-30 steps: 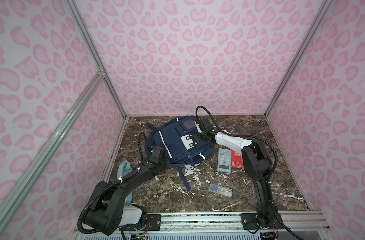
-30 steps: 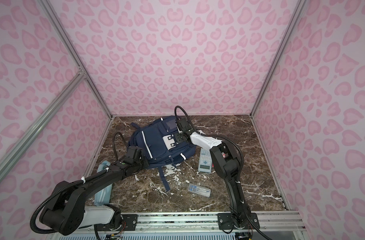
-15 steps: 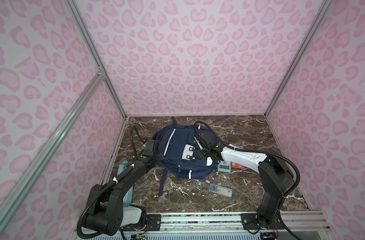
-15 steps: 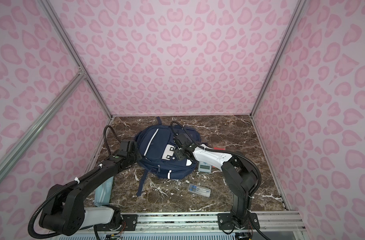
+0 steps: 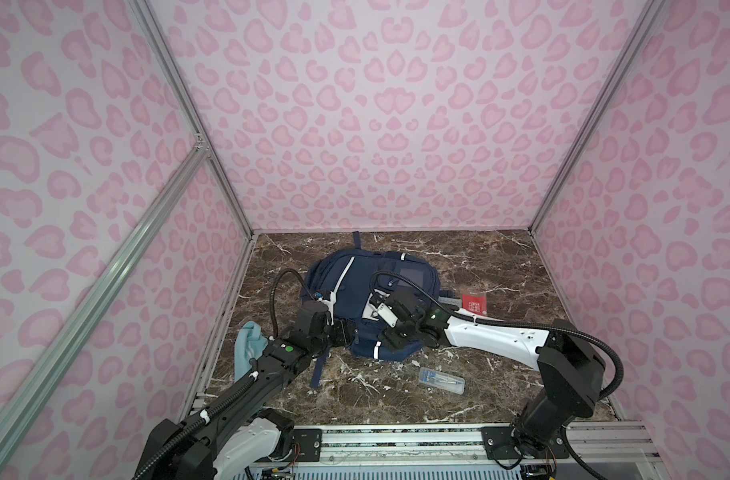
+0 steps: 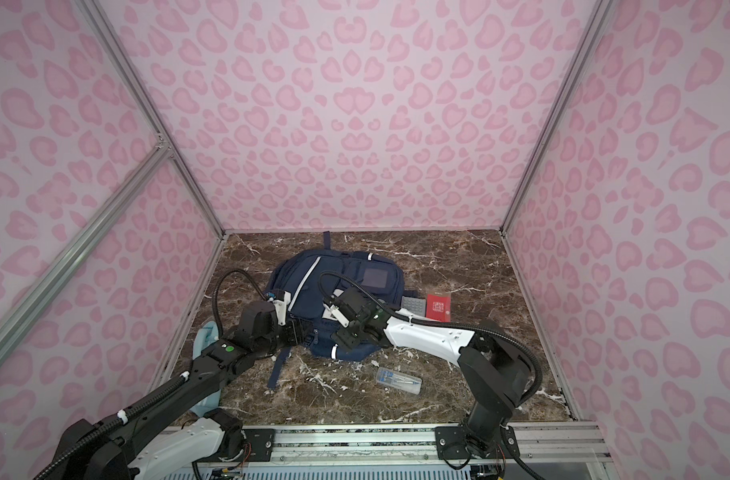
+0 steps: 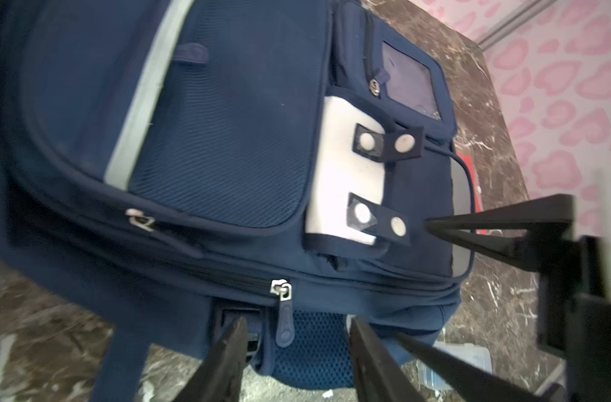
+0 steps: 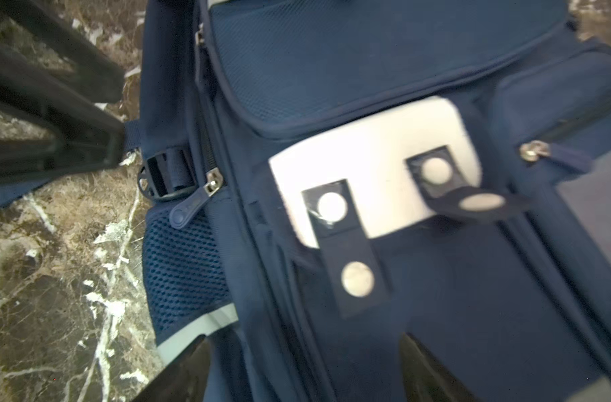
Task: Pack the student bag
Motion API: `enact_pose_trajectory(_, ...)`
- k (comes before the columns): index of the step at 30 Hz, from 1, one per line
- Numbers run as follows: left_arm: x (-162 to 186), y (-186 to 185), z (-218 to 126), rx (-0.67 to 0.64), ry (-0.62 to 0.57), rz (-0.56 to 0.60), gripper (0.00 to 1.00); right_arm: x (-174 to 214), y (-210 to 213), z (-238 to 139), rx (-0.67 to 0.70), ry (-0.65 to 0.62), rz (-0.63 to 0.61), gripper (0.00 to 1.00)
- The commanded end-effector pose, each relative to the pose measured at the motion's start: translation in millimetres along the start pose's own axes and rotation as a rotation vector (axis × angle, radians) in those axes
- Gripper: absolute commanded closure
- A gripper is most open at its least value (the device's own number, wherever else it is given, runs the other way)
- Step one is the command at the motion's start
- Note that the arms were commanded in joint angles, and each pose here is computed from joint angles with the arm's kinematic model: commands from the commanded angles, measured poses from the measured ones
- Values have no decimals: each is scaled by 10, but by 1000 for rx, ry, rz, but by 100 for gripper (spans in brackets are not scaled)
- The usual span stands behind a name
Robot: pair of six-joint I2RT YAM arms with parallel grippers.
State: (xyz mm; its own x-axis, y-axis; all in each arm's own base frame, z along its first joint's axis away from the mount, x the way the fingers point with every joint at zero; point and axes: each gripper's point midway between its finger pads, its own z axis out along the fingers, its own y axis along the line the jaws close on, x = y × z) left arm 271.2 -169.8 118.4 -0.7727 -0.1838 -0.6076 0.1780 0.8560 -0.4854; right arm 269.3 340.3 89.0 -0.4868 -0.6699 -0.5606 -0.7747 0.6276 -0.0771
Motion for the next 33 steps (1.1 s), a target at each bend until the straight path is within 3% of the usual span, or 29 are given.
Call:
enact_pose_trajectory(1, -54, -214, 82, 110, -38, 45, 58, -100, -122, 186, 135, -41, 20, 24)
enact_pose_trajectory(5, 86, -62, 247, 57, 2, 52, 68, -48, -253, 320, 227, -13, 28, 56)
enact_pose_trajectory(8, 95, -24, 302, 26, -7, 67, 69, -32, -253, 289, 224, -19, 25, 81)
enact_pose_trajectory(11, 80, 57, 368, -44, -14, 87, 70, -49, -209, 222, 193, -46, 26, 88)
enact_pose_trajectory(15, 105, 117, 498, -92, 9, 98, 69, -68, -119, 184, 134, -67, 16, 88)
enact_pose_trajectory(19, 190, 250, 582, -223, 46, 136, 66, -18, -115, 222, 137, -50, 21, 78)
enact_pose_trajectory(24, 288, 279, 679, -266, 80, 157, 71, 18, -183, 262, 167, -48, 47, 78)
enact_pose_trajectory(27, 324, 247, 657, -262, 90, 137, 73, 35, -273, 289, 184, -36, 86, 77)
enact_pose_trajectory(31, 338, 118, 528, -187, 82, 119, 60, 78, -373, 314, 184, -32, 143, 75)
enact_pose_trajectory(33, 396, 175, 523, -207, 101, 135, 62, 105, -385, 331, 168, -31, 157, 75)
